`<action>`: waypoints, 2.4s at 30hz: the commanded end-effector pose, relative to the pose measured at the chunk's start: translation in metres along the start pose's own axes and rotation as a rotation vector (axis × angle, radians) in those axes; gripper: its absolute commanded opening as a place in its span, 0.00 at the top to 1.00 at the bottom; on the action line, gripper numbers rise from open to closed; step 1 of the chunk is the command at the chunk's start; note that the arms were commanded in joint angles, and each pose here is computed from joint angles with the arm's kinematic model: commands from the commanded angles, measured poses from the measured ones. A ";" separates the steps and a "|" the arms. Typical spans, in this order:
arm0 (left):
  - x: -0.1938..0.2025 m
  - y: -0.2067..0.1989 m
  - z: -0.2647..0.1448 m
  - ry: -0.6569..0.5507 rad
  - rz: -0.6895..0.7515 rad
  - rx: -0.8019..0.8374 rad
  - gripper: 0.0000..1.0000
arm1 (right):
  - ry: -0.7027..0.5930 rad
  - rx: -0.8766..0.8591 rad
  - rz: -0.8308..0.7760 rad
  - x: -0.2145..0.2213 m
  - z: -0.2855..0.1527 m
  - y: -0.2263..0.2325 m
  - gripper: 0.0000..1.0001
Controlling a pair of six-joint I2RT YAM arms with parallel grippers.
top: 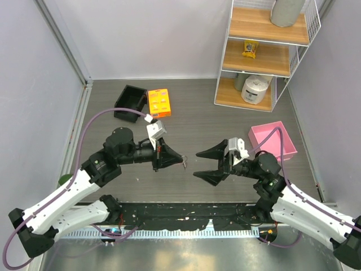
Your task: Remove the keys from the keyring
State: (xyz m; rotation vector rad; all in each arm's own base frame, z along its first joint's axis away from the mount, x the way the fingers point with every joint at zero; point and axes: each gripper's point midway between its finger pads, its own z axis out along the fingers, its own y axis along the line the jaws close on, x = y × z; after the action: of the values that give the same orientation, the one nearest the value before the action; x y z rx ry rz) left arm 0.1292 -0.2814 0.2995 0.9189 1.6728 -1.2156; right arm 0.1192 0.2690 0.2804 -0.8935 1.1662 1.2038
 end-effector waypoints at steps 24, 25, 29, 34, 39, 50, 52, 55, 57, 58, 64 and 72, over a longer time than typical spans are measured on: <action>-0.041 -0.039 0.002 -0.085 0.068 0.206 1.00 | 0.005 -0.194 -0.067 -0.020 0.030 0.023 0.46; -0.042 -0.039 0.002 -0.087 0.068 0.205 1.00 | 0.005 -0.191 -0.066 -0.020 0.031 0.023 0.49; -0.040 -0.038 0.004 -0.086 0.064 0.205 1.00 | 0.003 -0.193 -0.061 -0.020 0.031 0.024 0.60; -0.036 -0.035 0.006 -0.085 0.060 0.204 1.00 | -0.010 -0.179 -0.043 -0.024 0.029 0.024 0.87; -0.035 -0.030 0.009 -0.092 0.066 0.186 1.00 | -0.017 -0.152 -0.032 -0.019 0.024 0.022 0.95; -0.030 -0.030 0.005 -0.112 0.087 0.184 1.00 | -0.032 -0.055 -0.032 -0.022 0.014 0.012 0.95; -0.029 -0.032 0.004 -0.106 0.086 0.192 1.00 | -0.031 -0.038 -0.033 -0.023 0.014 0.009 0.95; -0.026 -0.034 0.004 -0.095 0.082 0.207 1.00 | -0.013 -0.012 -0.040 -0.023 0.014 0.005 0.95; -0.027 -0.034 0.003 -0.098 0.081 0.208 1.00 | 0.011 -0.007 -0.047 -0.019 0.014 0.003 0.95; -0.027 -0.035 0.003 -0.099 0.081 0.208 1.00 | 0.026 -0.009 -0.051 -0.015 0.014 0.003 0.95; -0.031 -0.038 0.000 -0.111 0.083 0.212 1.00 | 0.072 -0.005 -0.033 -0.007 0.016 0.000 0.95; -0.021 -0.036 0.000 -0.064 0.063 0.213 1.00 | 0.031 0.111 -0.055 -0.021 0.010 -0.016 0.95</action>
State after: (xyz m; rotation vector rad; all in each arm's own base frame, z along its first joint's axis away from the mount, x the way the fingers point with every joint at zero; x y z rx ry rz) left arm 0.1122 -0.2961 0.3156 1.0105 1.5453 -1.3664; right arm 0.1242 0.2811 0.2788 -0.9420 1.2366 1.1565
